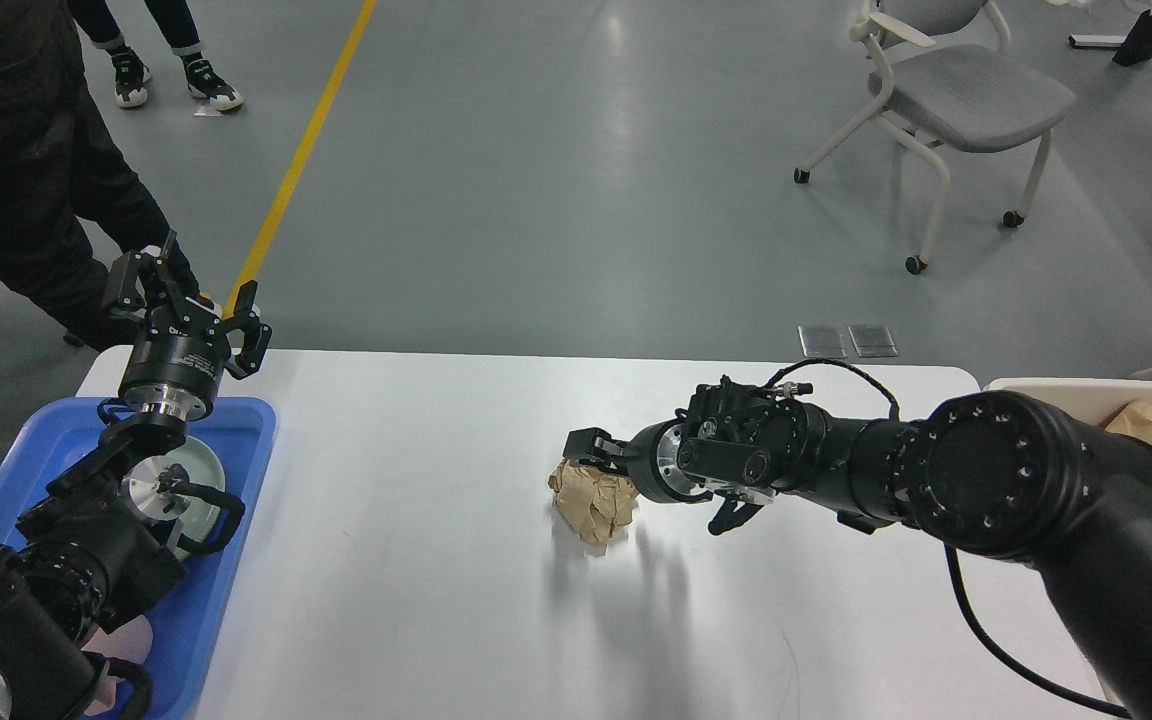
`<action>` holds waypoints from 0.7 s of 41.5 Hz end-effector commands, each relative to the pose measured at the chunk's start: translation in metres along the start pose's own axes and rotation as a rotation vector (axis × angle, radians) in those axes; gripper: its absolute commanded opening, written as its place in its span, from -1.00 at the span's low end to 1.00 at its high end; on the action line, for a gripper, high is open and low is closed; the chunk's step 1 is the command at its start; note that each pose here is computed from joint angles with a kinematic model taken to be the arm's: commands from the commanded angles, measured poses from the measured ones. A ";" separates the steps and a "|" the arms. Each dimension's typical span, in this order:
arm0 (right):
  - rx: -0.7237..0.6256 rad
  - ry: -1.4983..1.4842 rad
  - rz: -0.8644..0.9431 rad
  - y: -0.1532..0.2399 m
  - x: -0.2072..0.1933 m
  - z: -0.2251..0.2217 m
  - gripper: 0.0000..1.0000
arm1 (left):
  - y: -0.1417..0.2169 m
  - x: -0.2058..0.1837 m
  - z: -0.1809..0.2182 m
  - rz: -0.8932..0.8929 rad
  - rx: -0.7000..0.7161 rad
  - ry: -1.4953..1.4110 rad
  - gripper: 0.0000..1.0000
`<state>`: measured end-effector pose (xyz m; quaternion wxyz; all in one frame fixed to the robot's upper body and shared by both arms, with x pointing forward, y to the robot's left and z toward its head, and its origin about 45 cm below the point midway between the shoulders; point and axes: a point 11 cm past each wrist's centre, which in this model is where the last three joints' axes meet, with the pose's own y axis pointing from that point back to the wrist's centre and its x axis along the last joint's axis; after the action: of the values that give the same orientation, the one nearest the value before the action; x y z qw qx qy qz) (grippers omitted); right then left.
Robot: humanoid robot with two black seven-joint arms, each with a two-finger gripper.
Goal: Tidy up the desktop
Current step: 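Reach the right gripper to the crumpled paper ball and grasp it, then carry the paper ball with the right gripper and drop it in the bin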
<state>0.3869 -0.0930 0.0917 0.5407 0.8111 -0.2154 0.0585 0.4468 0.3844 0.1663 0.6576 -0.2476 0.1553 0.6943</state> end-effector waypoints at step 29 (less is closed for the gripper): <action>-0.006 -0.175 0.091 -0.023 -0.030 0.033 0.74 | 0.000 0.000 0.000 -0.001 0.000 0.001 0.94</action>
<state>0.3689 -0.1071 0.0526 0.5212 0.8005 -0.2953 0.0178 0.4468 0.3844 0.1664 0.6577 -0.2477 0.1553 0.6943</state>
